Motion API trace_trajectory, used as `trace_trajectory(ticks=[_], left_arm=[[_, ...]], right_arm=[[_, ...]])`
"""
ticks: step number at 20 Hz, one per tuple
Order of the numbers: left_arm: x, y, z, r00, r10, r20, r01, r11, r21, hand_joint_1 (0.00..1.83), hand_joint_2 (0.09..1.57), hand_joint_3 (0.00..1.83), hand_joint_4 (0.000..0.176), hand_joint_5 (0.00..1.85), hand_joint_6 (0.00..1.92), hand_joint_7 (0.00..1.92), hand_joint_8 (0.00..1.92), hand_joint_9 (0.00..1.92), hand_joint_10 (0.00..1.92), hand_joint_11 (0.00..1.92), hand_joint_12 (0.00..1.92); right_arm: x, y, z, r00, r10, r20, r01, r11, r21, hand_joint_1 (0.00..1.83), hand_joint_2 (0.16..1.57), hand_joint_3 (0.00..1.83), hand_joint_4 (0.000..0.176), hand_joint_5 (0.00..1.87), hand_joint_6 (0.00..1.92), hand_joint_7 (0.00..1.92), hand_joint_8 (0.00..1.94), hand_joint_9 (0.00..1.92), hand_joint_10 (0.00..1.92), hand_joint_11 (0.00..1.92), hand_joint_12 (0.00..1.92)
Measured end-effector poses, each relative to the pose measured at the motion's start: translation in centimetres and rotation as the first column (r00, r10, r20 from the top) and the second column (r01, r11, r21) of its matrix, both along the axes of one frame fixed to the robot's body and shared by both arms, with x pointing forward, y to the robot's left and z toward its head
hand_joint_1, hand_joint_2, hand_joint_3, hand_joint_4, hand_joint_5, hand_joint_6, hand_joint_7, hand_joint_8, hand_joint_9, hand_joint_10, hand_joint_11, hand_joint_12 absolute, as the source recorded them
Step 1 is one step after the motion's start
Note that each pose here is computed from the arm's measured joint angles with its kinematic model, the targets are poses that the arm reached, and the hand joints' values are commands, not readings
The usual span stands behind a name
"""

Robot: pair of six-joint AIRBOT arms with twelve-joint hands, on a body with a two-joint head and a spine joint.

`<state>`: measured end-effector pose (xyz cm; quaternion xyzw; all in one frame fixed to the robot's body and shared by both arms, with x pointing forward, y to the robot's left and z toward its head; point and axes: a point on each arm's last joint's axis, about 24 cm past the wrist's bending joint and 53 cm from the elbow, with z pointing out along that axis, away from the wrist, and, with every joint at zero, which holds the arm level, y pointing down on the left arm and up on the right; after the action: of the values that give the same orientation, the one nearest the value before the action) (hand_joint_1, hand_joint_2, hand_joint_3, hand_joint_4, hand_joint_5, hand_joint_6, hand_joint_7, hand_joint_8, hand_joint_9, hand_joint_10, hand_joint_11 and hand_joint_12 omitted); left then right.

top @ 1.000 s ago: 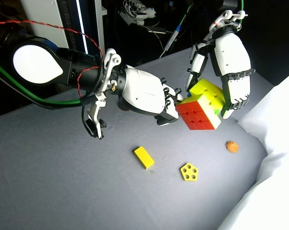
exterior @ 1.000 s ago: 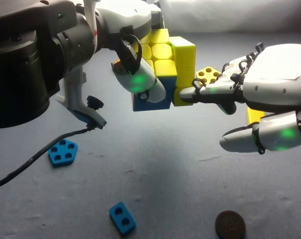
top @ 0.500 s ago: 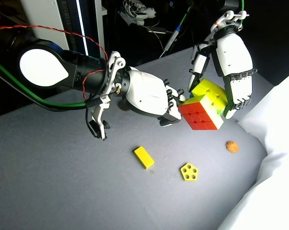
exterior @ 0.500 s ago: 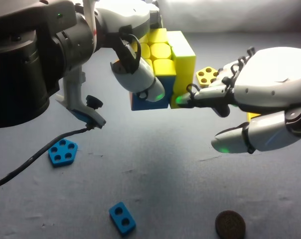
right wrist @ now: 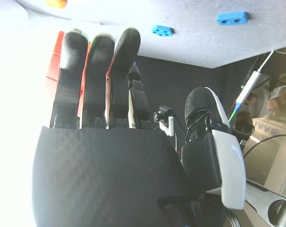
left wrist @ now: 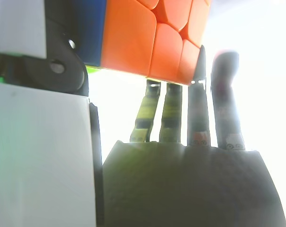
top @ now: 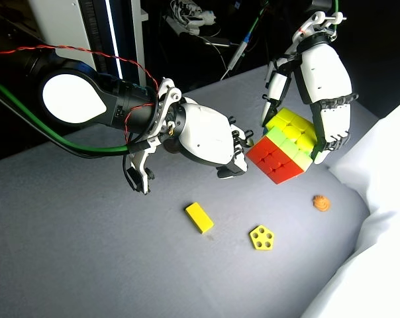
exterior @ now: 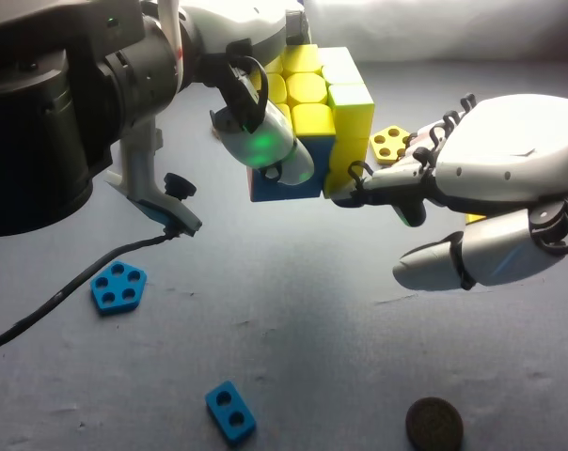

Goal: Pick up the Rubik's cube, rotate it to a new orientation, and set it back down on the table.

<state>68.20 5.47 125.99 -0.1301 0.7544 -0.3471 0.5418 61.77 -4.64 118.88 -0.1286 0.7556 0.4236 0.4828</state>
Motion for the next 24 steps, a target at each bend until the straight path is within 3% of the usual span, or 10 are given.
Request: trace_trajectory(ticks=[1,2,4,8,14,19,20,22,24], left_arm=[[0.01,0.0,0.05,1.0,0.0,0.001,0.0,1.0,0.0,1.05,1.39,0.0,0.0,0.5,1.62,0.55,1.83,0.38,1.92,0.34,1.92],[0.02,0.03,0.04,1.0,0.001,0.001,-0.001,1.0,0.0,1.07,1.37,0.0,0.0,0.57,1.55,0.53,1.82,0.35,1.92,0.34,1.92],[0.02,0.05,0.03,1.0,0.002,0.001,-0.002,1.0,0.001,1.04,1.39,0.0,0.003,0.51,1.65,0.52,1.83,0.34,1.92,0.36,1.92],[0.13,0.31,0.17,0.9999,0.008,0.009,-0.008,0.9999,0.006,1.06,1.38,0.0,0.0,0.54,1.58,0.54,1.83,0.4,1.92,0.39,1.92],[0.17,0.5,0.1,0.9999,0.014,0.004,-0.014,0.9999,0.004,1.03,1.4,0.0,0.0,0.45,1.68,0.54,1.83,0.38,1.89,0.32,1.92],[0.17,0.51,0.08,0.9999,0.015,0.003,-0.015,0.9999,0.004,1.02,1.41,0.0,0.002,0.44,1.73,0.54,1.81,0.37,1.87,0.33,1.92],[0.17,0.51,0.09,0.9999,0.015,0.004,-0.015,0.9999,0.004,1.01,1.41,0.0,0.006,0.42,1.78,0.54,1.77,0.39,1.85,0.34,1.92],[0.18,0.53,0.09,0.9999,0.015,0.004,-0.015,0.9999,0.004,1.06,1.38,0.0,0.0,0.52,1.56,0.56,1.84,0.39,1.85,0.35,1.92],[0.17,0.51,0.09,0.9999,0.015,0.004,-0.015,0.9999,0.004,1.1,1.36,0.0,0.0,0.61,1.43,0.53,1.87,0.34,1.85,0.29,1.92]], right_arm=[[0.05,0.02,0.15,1.0,-0.001,0.002,0.001,1.0,0.002,0.0,1.32,0.0,0.0,0.13,0.0,0.41,1.36,0.41,1.89,0.35,1.92],[0.08,0.04,0.26,1.0,-0.001,0.003,0.001,1.0,0.004,0.0,1.32,0.0,0.0,0.13,0.0,0.4,1.48,0.4,1.92,0.35,1.92],[0.08,0.12,0.28,1.0,0.0,0.004,0.0,1.0,0.006,0.0,1.32,0.0,0.0,0.13,0.0,0.37,1.51,0.39,1.92,0.36,1.92],[0.66,0.61,0.21,0.999,-0.018,0.03,0.018,1.0,-0.003,0.0,1.32,0.0,0.0,0.13,0.0,0.35,1.55,0.36,1.92,0.31,1.92],[0.66,0.67,0.08,0.999,-0.018,0.027,0.018,1.0,-0.007,0.0,1.31,0.0,0.0,0.16,0.01,0.38,1.24,0.36,1.81,0.28,1.92],[0.63,1.01,-0.1,1.0,-0.017,0.013,0.017,1.0,0.0,0.0,1.31,0.0,0.0,0.16,0.01,0.46,1.2,0.38,1.77,0.26,1.92],[0.63,1.01,-0.11,1.0,-0.017,0.013,0.017,1.0,0.0,0.0,1.31,0.0,0.0,0.15,0.01,0.47,1.33,0.42,1.86,0.35,1.92],[0.64,1.0,-0.11,1.0,-0.018,0.011,0.018,1.0,0.001,0.0,1.29,0.0,0.0,0.15,0.0,0.46,1.5,0.42,1.92,0.37,1.92],[0.64,1.01,-0.12,1.0,-0.018,0.01,0.018,1.0,0.001,0.0,1.3,0.0,0.0,0.14,0.0,0.46,1.44,0.42,1.92,0.34,1.92]])
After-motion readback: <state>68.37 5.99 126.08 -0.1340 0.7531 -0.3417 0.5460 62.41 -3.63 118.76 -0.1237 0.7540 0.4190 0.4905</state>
